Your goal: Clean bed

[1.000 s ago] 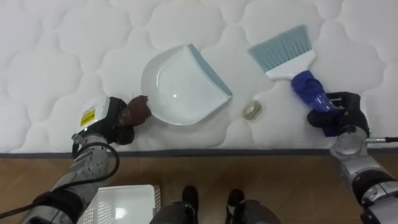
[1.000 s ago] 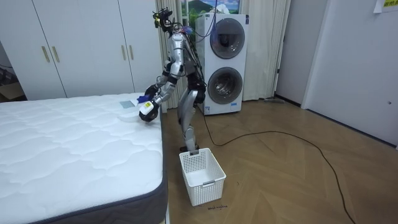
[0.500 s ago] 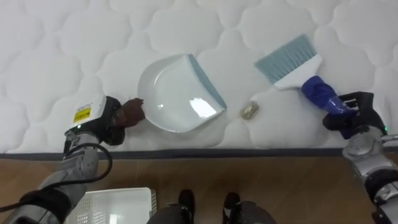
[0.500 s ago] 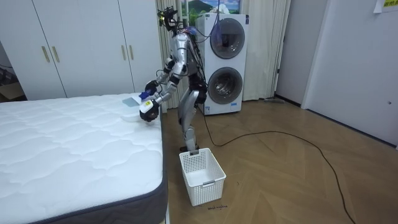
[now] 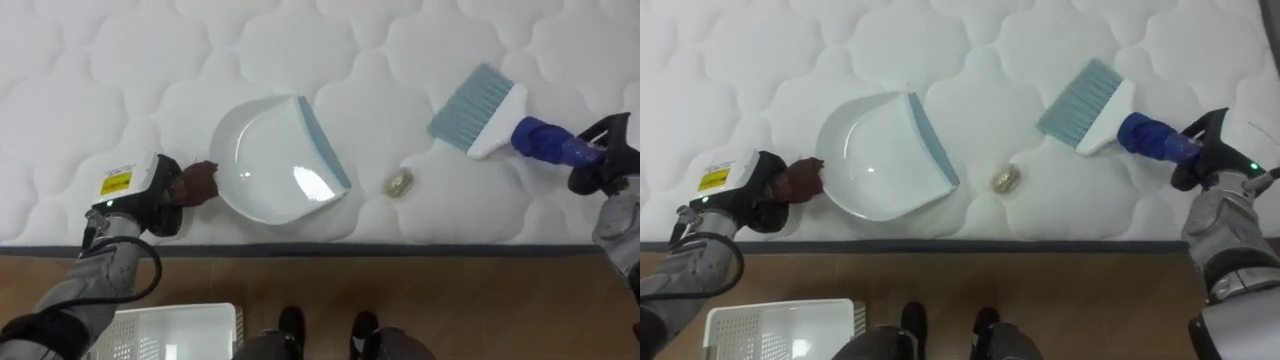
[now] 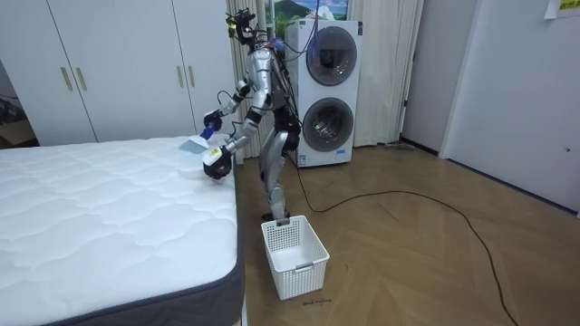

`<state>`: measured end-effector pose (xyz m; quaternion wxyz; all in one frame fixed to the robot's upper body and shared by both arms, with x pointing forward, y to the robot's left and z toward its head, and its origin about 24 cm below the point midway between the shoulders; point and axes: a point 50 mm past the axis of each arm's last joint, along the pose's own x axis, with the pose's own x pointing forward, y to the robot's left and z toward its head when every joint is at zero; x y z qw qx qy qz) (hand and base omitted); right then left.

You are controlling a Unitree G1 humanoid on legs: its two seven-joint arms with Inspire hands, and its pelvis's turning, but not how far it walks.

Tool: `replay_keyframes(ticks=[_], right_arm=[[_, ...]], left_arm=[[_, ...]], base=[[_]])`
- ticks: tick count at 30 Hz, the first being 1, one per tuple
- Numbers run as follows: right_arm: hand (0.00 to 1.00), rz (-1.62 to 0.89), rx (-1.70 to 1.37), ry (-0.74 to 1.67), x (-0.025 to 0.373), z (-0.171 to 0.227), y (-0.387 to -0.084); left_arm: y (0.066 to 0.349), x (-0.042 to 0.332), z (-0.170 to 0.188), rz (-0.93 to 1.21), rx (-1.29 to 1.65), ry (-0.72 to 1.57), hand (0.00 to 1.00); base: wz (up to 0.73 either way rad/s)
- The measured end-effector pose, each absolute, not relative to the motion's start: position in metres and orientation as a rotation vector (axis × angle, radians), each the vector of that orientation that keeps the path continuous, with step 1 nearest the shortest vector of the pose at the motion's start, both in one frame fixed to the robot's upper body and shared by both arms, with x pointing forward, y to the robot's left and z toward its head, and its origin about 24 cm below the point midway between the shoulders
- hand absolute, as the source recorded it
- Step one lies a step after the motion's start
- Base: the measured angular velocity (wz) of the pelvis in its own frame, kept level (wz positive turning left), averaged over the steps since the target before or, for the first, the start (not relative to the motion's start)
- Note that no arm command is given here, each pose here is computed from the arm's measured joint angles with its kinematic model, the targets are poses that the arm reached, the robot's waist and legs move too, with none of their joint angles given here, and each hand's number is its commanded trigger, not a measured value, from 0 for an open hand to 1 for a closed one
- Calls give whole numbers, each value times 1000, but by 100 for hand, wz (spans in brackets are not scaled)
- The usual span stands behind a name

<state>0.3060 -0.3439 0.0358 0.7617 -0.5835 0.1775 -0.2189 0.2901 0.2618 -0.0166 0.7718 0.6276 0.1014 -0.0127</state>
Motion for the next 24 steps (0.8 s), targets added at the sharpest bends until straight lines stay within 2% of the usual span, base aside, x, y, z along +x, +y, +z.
replay_keyframes(ticks=[16, 24], right_arm=[[100, -213, -1867, 265, 326, 56, -331], [100, -119, -1987, 218, 336, 63, -317]], left_arm=[[271, 282, -17, -74, 1441, 221, 100], [270, 287, -10, -84, 1475, 185, 100]], base=[[-4], [-2]])
